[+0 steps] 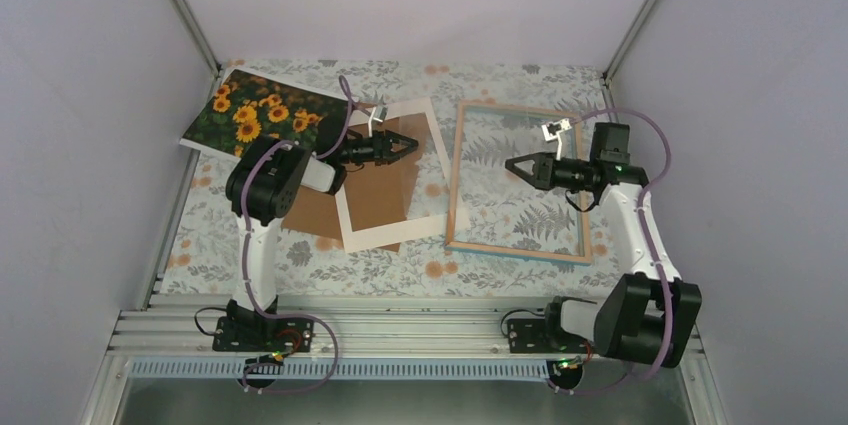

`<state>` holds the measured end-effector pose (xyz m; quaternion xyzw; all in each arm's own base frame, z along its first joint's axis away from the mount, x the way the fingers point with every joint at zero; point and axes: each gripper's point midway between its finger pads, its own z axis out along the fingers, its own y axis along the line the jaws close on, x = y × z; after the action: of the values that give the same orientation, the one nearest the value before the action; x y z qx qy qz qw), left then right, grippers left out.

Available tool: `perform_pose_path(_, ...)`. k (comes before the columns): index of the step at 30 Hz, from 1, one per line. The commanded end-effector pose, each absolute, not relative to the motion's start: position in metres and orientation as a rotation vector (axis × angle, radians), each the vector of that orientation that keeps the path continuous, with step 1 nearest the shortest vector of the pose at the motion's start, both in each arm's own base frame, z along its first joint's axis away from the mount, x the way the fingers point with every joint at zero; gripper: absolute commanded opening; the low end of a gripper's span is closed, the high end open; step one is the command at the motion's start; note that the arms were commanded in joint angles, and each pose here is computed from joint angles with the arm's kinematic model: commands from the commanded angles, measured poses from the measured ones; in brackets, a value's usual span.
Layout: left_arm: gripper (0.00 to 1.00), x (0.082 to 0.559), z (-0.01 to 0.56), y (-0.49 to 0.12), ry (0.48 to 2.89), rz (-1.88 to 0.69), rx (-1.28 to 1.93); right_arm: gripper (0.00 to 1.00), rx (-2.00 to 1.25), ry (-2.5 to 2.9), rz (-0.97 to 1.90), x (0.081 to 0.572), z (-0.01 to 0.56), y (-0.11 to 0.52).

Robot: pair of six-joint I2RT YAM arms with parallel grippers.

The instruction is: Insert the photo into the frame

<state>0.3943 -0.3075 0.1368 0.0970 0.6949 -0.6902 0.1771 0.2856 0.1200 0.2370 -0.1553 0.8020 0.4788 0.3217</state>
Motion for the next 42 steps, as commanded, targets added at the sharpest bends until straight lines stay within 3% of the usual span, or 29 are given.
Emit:
perform_pose_path(1,0.28,0.385,0.163,-0.315,1.862,-1.933,0.443,0.12,-0.274,2.163,1.328,0.289,0.21,0.105)
perform_pose_path(3,0.15,0.384,0.159,-0.316,1.884,-1.928,0.462,0.21,-0.233,2.173,1.333,0.293,0.206,0.099)
perform_pose_path(5,0.04,0.384,0.155,-0.317,1.902,-1.923,0.481,0.37,-0.212,2.182,1.338,0.296,0.202,0.097)
perform_pose_path(8,0.02,0.382,0.148,-0.316,1.937,-1.925,0.498,0.68,-0.15,2.201,1.356,0.301,0.196,0.092)
perform_pose_path(11,0.02,0.377,0.148,-0.313,1.94,-1.926,0.519,0.77,-0.116,2.196,1.382,0.31,0.194,0.089)
perform_pose_path(15,0.02,0.368,0.147,-0.312,1.945,-1.956,0.576,0.78,-0.074,2.194,1.417,0.328,0.19,0.085)
perform_pose_path(21,0.02,0.362,0.145,-0.314,1.967,-1.954,0.62,0.67,-0.033,2.234,1.399,0.361,0.181,0.073)
perform_pose_path(22,0.02,0.362,0.143,-0.315,1.976,-1.947,0.618,0.61,-0.029,2.246,1.392,0.364,0.178,0.072)
perform_pose_path(26,0.06,0.368,0.134,-0.326,2.043,-1.869,0.619,0.08,-0.04,2.319,1.323,0.372,0.164,0.064)
perform_pose_path(27,0.1,0.37,0.132,-0.331,2.067,-1.833,0.636,0.04,-0.039,2.352,1.304,0.374,0.156,0.061)
perform_pose_path(30,0.21,0.375,0.128,-0.346,2.119,-1.718,0.703,0.04,-0.019,2.443,1.258,0.375,0.135,0.046)
perform_pose_path(37,0.64,0.387,0.098,-0.356,2.252,-1.488,0.73,0.04,0.009,2.517,1.203,0.369,0.104,0.011)
perform_pose_path(42,0.86,0.394,0.09,-0.35,2.295,-1.355,0.752,0.04,0.048,2.557,1.182,0.368,0.082,-0.004)
